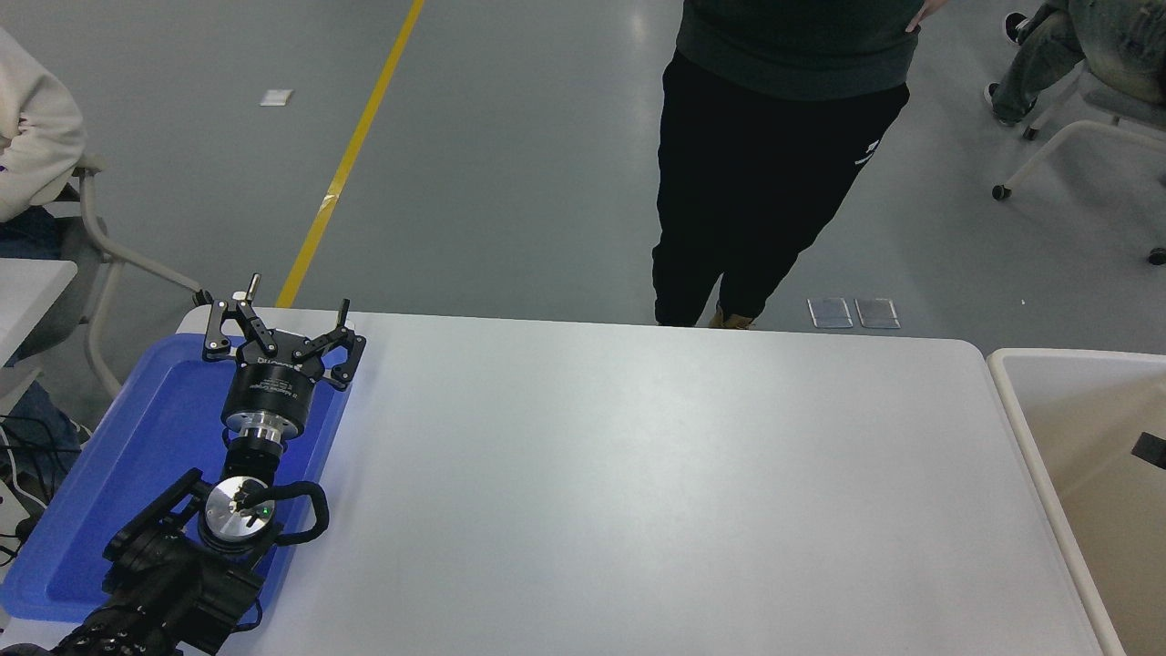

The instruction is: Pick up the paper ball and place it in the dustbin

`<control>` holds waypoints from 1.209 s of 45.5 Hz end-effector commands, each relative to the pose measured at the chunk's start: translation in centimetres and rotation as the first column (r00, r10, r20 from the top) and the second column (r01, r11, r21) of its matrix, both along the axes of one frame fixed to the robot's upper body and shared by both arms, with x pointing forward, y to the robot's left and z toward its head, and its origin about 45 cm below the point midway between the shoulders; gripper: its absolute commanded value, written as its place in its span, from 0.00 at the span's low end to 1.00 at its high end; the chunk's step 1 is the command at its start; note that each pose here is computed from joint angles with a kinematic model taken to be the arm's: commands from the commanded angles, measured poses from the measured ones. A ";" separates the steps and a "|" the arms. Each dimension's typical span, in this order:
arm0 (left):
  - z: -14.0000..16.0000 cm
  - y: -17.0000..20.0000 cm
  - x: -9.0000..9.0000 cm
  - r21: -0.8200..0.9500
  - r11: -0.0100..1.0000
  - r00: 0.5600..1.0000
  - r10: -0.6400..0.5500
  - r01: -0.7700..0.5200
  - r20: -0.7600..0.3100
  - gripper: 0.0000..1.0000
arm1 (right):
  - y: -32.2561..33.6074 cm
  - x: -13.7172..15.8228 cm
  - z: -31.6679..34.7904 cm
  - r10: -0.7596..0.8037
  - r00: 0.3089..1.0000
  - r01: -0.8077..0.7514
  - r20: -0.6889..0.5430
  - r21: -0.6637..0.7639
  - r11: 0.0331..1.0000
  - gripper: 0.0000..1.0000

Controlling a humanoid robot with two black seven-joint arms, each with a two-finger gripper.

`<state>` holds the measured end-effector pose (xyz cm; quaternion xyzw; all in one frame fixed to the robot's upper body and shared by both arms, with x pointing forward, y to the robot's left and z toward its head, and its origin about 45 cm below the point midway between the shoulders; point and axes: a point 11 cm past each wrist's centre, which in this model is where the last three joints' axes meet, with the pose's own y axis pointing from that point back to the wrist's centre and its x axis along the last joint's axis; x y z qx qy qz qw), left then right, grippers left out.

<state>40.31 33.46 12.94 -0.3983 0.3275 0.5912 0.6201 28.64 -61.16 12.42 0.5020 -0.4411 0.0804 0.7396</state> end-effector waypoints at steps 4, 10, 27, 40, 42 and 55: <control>0.0 0.0 0.0 0.000 1.000 1.000 -0.001 0.001 0.001 1.00 | 1.9 2.0 0.0 -0.040 0.995 0.031 0.095 0.092 0.995 1.00; 0.0 0.0 0.0 0.000 1.000 1.000 0.000 0.000 0.000 1.00 | 3.7 4.1 0.4 -0.107 0.973 0.065 0.203 0.205 0.977 1.00; 0.0 0.0 0.0 0.000 1.000 1.000 -0.001 0.001 0.001 1.00 | 10.2 10.4 2.8 -0.427 0.795 0.047 0.430 0.659 0.751 1.00; 0.0 0.0 0.0 0.000 1.000 1.000 -0.001 0.001 0.001 1.00 | 15.2 11.8 3.9 -0.635 0.706 -0.075 0.314 0.924 0.374 1.00; 0.0 0.0 0.0 0.000 1.000 1.000 0.000 0.000 0.000 1.00 | 16.2 11.9 3.9 -0.652 0.706 -0.095 0.275 0.950 0.298 1.00; 0.0 0.0 0.0 0.000 1.000 1.000 0.000 0.000 0.000 1.00 | 20.1 12.7 4.3 -0.734 0.677 -0.182 0.049 0.978 -0.102 1.00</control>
